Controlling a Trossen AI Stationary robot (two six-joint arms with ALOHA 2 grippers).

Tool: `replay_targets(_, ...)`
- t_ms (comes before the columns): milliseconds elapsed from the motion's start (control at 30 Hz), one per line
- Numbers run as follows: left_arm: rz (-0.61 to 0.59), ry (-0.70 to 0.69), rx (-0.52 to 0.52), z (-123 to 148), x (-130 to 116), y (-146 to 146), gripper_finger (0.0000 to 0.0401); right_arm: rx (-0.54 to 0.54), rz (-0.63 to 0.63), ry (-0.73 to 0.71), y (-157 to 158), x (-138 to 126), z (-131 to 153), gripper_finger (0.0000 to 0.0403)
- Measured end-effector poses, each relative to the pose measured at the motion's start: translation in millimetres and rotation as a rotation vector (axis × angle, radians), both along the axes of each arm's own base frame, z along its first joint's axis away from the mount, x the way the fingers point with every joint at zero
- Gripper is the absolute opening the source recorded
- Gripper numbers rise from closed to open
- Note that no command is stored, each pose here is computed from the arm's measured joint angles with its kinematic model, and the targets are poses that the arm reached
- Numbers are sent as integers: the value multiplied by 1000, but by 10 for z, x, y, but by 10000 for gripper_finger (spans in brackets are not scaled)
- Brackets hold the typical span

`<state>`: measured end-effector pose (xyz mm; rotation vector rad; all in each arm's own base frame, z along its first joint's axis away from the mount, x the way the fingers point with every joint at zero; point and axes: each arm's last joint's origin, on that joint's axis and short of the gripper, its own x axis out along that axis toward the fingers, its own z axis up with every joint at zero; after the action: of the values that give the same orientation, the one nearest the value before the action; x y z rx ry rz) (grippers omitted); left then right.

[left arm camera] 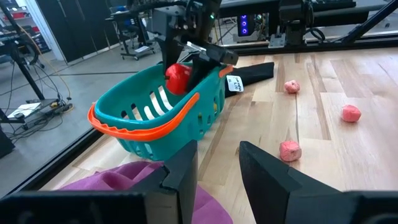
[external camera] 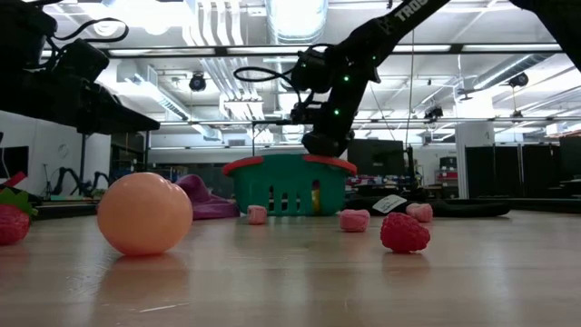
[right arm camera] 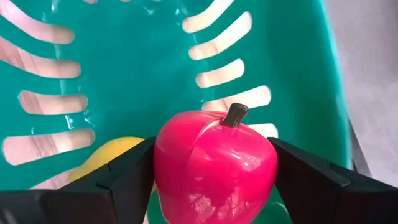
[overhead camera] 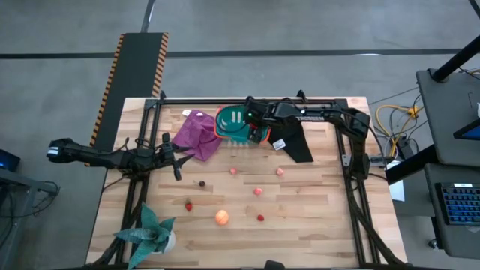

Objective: Pick and placing Produce into tupperware
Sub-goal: Put the red apple into the blue bin, then put the right pink peach into the blue bin

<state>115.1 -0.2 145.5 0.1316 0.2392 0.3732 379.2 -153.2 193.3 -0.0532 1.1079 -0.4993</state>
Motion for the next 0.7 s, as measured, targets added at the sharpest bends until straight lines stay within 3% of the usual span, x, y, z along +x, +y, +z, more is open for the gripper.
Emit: replay_targets(700,0,0,0,0,0,0,105,6,-9,-3,7,-14,31,333)
